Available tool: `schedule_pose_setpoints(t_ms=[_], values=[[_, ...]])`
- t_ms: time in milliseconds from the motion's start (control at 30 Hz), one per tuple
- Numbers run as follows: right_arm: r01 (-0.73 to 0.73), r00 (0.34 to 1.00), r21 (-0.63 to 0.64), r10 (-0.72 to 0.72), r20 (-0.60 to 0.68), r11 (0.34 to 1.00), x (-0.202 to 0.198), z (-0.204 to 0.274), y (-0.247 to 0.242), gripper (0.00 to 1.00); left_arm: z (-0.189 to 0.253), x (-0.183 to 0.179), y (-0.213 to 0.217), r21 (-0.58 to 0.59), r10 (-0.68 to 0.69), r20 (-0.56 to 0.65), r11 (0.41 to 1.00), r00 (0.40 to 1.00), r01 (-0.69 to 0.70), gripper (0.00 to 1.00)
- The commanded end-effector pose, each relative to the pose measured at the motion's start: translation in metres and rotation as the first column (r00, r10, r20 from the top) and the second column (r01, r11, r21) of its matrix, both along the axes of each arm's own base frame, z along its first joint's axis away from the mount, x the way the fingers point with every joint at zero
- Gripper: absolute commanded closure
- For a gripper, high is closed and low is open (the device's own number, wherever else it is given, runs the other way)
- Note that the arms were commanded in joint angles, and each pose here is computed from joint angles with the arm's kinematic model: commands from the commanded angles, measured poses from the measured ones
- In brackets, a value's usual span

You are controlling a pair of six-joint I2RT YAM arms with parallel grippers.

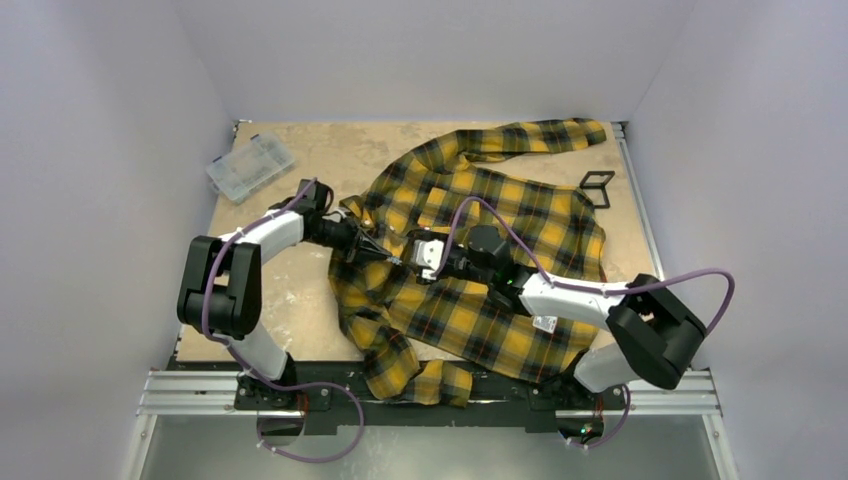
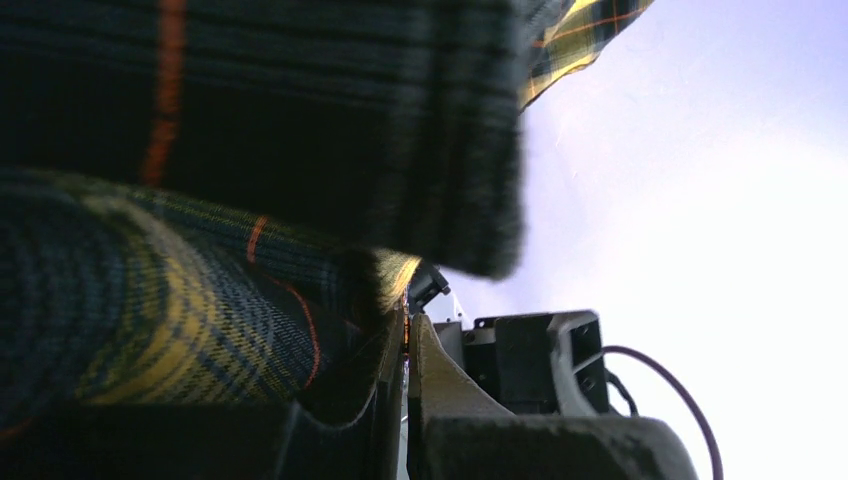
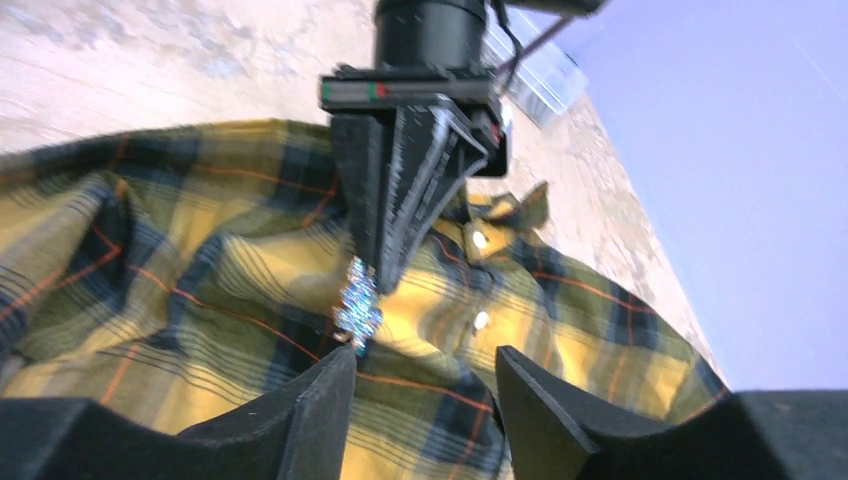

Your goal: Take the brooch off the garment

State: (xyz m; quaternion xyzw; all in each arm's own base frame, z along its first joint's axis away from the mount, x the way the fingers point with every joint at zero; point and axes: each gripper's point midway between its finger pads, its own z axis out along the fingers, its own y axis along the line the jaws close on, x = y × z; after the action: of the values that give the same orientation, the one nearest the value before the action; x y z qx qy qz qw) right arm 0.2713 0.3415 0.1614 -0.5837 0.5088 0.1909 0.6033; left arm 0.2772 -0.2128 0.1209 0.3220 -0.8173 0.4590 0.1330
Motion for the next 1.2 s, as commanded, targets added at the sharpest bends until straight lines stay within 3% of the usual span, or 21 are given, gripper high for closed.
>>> schedule_pose_setpoints(t_ms=[0,200,467,733,967,1067,1167], values=[[-0.114,0.990,0.012,0.113,0.081,0.993,-0.017,0.012,0.025,0.46,0.007,-0.009,0.004,0.029,0.057,-0.132,0.998,0.990,-0.054,1.00],[-0.151,0.987,-0.022,0.152,0.053,0.988,-0.027,0.003,0.039,0.49,0.009,-0.011,0.006,0.058,0.072,-0.147,0.996,0.986,-0.064,1.00],[-0.084,0.996,-0.051,0.086,0.033,0.995,-0.011,-0.010,0.045,0.55,0.011,-0.014,0.005,0.041,0.082,-0.170,0.996,0.982,-0.076,1.00],[-0.036,0.999,-0.091,0.038,0.030,0.995,-0.002,-0.020,0.041,0.71,0.011,-0.012,0.004,0.030,0.093,-0.183,0.996,0.979,-0.089,1.00],[0.047,0.999,-0.085,-0.047,-0.009,0.995,0.012,-0.018,0.041,1.00,0.008,-0.013,0.005,0.034,0.106,-0.204,0.994,0.973,-0.101,1.00],[0.055,0.995,-0.051,-0.059,-0.076,0.997,0.010,-0.016,0.046,1.00,0.010,-0.011,0.007,0.053,0.108,-0.176,0.994,0.978,-0.100,0.77],[0.085,0.986,-0.020,-0.087,-0.142,0.996,0.011,-0.013,0.043,1.00,0.010,-0.003,0.021,0.115,0.137,-0.108,0.986,0.985,-0.125,0.34]])
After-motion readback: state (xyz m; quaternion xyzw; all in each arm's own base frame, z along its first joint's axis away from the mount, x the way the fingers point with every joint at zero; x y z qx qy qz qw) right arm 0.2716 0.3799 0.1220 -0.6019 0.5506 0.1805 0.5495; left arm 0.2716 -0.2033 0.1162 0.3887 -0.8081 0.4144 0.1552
